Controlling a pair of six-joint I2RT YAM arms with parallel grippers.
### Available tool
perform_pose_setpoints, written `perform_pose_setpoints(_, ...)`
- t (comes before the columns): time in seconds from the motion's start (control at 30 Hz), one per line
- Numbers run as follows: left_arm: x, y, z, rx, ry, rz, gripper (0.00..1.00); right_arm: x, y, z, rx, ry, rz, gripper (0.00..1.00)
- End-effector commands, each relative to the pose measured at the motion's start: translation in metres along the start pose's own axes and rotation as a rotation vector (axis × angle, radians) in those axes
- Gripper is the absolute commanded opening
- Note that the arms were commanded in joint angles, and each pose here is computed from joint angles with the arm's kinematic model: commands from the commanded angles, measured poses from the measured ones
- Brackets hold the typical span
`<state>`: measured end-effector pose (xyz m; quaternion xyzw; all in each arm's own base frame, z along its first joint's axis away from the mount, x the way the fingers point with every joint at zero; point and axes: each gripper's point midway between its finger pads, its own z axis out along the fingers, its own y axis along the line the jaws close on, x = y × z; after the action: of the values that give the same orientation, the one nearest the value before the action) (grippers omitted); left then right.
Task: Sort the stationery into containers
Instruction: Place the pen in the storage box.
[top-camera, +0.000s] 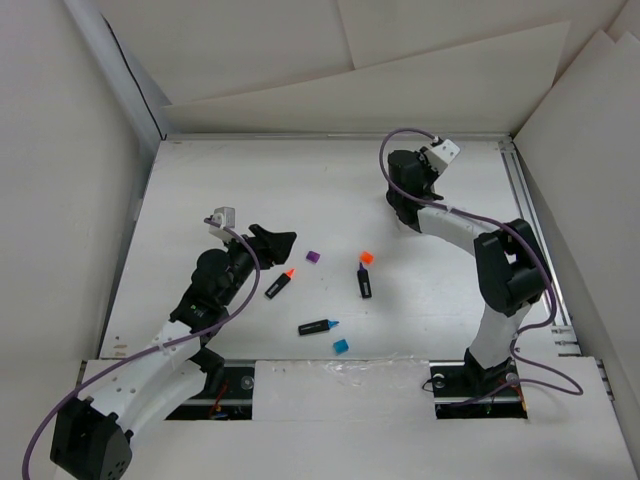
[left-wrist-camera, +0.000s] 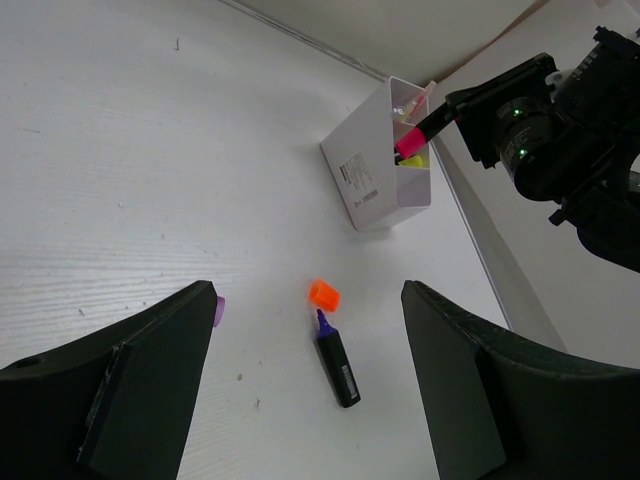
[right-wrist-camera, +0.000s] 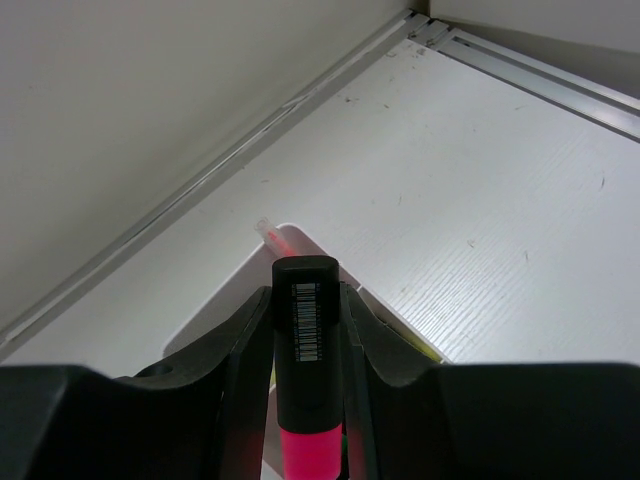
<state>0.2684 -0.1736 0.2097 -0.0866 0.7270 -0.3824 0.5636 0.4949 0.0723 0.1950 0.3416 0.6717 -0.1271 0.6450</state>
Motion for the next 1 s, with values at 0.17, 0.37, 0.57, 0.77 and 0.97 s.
perform_pose_setpoints(0.17, -0.003, -0.003, -0.002, 0.024, -0.015, 0.012, 0.72, -0.016, 0.005, -0.002, 0.021, -0.025, 0.033, 0.35)
perform_pose_setpoints(0.37, -0.002, -0.003, -0.001, 0.024, -0.015, 0.003, 0.72, -0.015, 0.004, -0.002, 0.023, -0.022, 0.025, 0.5)
perform_pose_setpoints(0.57, -0.002, -0.003, -0.001, 0.024, -0.015, 0.003, 0.72, -0.022, 0.0, -0.001, 0.03, -0.028, 0.043, 0.53)
perform_pose_setpoints(0.77, 0.004, 0.005, 0.004, -0.01, 0.01, 0.004, 0.72, -0.049, 0.01, -0.034, -0.078, -0.007, 0.089, 0.51)
perform_pose_setpoints(0.97, 0.012, 0.019, 0.01, -0.098, 0.063, 0.017, 0.55, -0.058, 0.035, -0.103, -0.352, 0.112, 0.08, 0.09)
